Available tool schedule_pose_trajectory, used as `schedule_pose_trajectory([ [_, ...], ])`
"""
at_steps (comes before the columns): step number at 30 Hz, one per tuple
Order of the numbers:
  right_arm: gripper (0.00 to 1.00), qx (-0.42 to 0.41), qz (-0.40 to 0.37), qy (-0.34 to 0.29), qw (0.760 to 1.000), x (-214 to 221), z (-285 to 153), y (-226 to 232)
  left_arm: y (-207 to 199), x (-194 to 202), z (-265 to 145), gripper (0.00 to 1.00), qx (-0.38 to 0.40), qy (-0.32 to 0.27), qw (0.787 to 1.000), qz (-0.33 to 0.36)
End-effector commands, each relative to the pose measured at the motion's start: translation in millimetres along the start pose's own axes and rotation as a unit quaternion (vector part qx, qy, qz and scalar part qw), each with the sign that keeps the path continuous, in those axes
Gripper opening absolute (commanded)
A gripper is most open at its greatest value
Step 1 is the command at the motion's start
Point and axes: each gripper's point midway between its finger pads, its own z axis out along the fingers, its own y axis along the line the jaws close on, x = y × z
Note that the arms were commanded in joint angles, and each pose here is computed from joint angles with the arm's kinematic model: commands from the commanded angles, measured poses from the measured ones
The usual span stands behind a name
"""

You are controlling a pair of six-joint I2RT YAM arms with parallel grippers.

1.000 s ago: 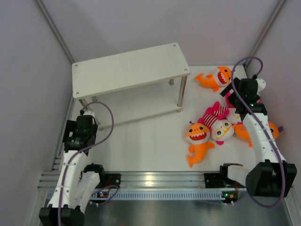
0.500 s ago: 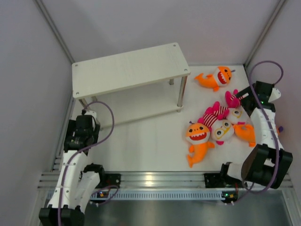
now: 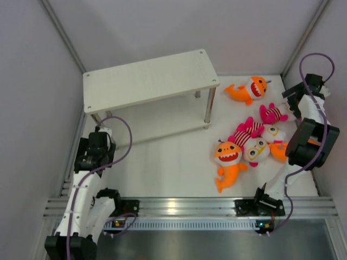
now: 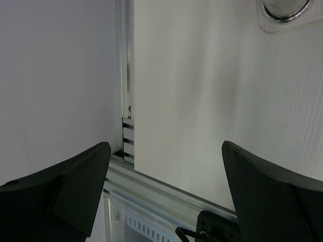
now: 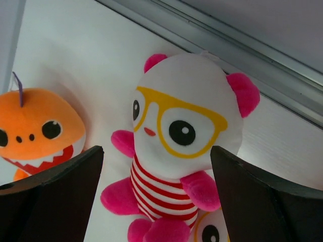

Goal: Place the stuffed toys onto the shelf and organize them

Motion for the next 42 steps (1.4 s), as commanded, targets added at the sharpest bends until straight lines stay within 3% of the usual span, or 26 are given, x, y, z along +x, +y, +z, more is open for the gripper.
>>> schedule_pose_trajectory([
  [1,0.89,0.003,-0.007,-0.011,1.000,-20,-1,6,6,-2,0,0.98,-0.015,0.002,1.000,-0.010],
  [6,0.85,0.017,-0.013,0.008,1.000,-4,21,-4,10,2,2,0.98,-0.021,0.013,1.000,-0.016],
  [14,0.64,0.018,-0.026,0.052,0.998,21,50,-7,11,0,2,0.98,-0.023,0.014,1.000,-0.016],
  [18,0.46,0.030,-0.047,0.044,0.997,21,58,-15,11,1,2,0.98,-0.023,0.014,1.000,-0.016],
  [19,0.32,0.024,-0.052,0.047,0.997,22,58,-13,10,1,2,0.98,-0.022,0.014,1.000,-0.017],
  [21,0.17,0.020,-0.063,0.054,0.996,26,59,-14,10,1,2,0.98,-0.021,0.014,1.000,-0.016],
  [22,0.04,0.006,-0.066,0.053,0.996,24,56,-8,10,2,2,0.98,-0.022,0.015,1.000,-0.016],
  [25,0.00,-0.039,-0.074,0.033,0.996,15,50,8,10,2,2,0.98,-0.022,0.015,1.000,-0.016],
  [27,0.00,-0.069,-0.089,0.004,0.994,4,32,20,9,2,2,0.98,-0.021,0.015,1.000,-0.016],
  [31,0.00,-0.119,-0.138,-0.117,0.976,-46,-24,60,7,3,3,0.98,-0.016,0.016,1.000,-0.013],
  [37,0.00,-0.160,-0.186,-0.320,0.915,-113,-159,112,0,10,7,0.98,-0.002,0.022,1.000,0.002],
  [42,0.00,-0.246,-0.221,-0.456,0.826,-126,-297,154,-3,14,7,0.98,0.002,0.022,1.000,0.006],
])
